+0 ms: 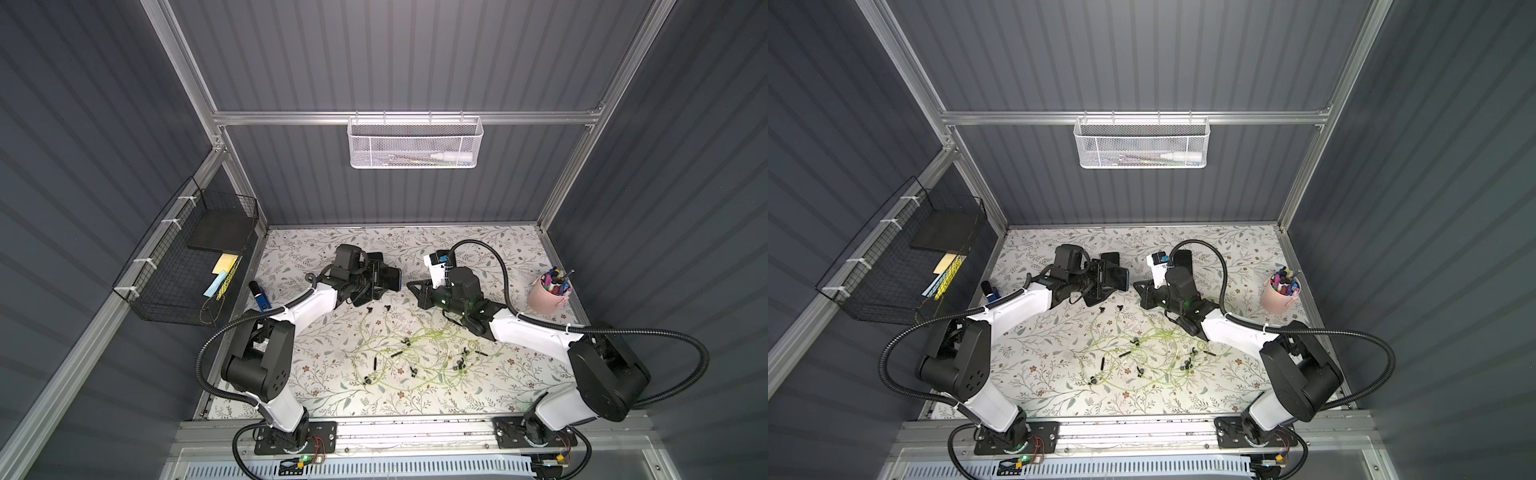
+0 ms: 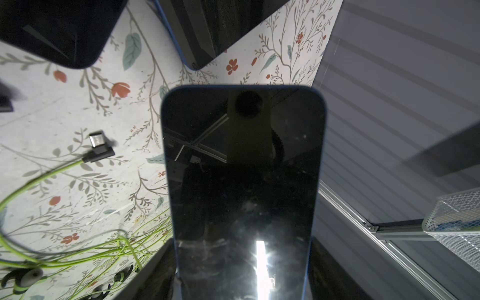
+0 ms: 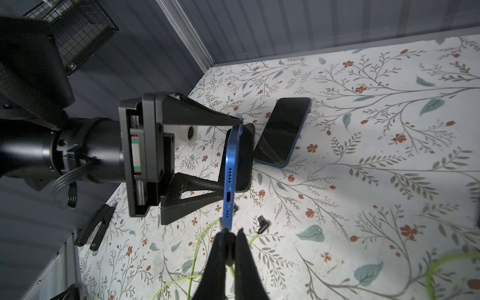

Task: Plug wired earphones into phones
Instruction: Insert the wired earphone into the phone.

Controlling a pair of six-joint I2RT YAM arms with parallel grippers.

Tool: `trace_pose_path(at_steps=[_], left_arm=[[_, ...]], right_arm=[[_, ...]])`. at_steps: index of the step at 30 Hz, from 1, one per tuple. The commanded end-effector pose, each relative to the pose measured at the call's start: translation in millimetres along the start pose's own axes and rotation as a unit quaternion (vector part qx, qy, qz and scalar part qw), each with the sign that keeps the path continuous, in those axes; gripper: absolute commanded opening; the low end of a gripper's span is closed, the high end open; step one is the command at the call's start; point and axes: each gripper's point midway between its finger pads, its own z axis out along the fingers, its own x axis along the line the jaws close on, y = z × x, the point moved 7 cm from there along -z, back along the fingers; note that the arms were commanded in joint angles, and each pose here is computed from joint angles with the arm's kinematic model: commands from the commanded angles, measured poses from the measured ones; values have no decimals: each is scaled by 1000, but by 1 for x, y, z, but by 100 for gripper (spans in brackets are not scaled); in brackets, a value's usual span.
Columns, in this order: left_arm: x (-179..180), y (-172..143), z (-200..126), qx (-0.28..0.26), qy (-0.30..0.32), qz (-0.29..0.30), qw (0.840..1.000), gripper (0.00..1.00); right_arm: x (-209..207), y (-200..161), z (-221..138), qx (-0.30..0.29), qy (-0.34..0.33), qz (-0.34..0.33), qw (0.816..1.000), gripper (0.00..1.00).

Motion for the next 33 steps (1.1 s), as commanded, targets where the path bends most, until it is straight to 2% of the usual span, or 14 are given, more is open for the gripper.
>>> trace_pose_path(at_steps=[1,33], left_arm=[[-12,-11,-10,19,-31,27,999,0],[-16,-19,-10,27,-42,62,997,0]], right_arm=[[8,13,4,-17,15,-6,1000,0],[0,11,12,-18,-13,-2,1000,0]])
